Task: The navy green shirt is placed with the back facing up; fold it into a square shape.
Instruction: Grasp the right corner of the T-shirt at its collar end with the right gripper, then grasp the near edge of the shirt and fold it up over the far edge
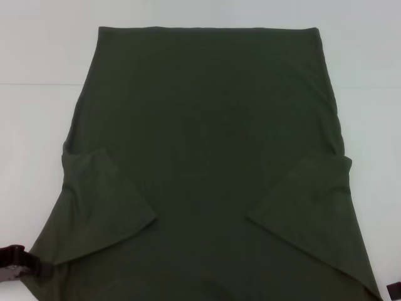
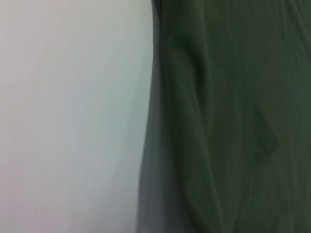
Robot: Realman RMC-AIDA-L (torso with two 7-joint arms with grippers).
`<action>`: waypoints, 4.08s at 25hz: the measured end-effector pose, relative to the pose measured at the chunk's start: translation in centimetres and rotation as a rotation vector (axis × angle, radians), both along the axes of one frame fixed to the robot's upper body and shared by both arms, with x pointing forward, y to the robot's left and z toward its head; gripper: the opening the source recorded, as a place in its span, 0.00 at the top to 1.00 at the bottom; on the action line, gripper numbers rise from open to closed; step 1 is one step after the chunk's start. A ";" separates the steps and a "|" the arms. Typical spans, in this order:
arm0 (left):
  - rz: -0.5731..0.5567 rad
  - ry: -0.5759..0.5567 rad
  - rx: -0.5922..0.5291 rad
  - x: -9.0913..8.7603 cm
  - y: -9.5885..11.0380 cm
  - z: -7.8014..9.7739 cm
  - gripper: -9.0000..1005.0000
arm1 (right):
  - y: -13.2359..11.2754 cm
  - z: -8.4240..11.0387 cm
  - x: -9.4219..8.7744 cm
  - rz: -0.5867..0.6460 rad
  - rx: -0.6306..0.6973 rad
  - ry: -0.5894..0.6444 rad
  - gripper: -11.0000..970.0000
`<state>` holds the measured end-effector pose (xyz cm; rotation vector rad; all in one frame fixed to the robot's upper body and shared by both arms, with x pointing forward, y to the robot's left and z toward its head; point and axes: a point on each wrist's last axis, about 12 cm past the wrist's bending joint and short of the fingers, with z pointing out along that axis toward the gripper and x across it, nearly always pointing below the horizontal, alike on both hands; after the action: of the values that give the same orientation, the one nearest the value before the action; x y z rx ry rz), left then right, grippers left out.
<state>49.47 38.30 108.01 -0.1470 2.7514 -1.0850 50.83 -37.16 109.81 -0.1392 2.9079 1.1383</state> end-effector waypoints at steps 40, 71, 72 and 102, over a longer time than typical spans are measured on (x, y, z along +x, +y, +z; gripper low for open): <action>-0.013 -0.011 -0.004 0.2 -0.3 -0.1 0.97 | 3.3 -1.4 1.6 0.064 -0.057 -0.015 0.27; -0.016 -0.011 -0.007 0.2 -0.4 -0.1 0.97 | 6.3 -1.4 3.1 0.094 -0.024 -0.038 0.33; -0.017 -0.011 -0.008 0.2 -0.4 -0.1 0.97 | 6.2 -1.3 3.2 0.089 -0.024 -0.042 0.33; -0.116 0.021 -0.089 -0.5 -1.0 1.0 0.97 | 5.9 -0.1 2.7 0.235 0.016 -0.055 0.95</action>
<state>48.94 37.33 109.02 -0.0110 2.7610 -1.2434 53.50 -31.24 109.74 -0.5159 2.8912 1.1641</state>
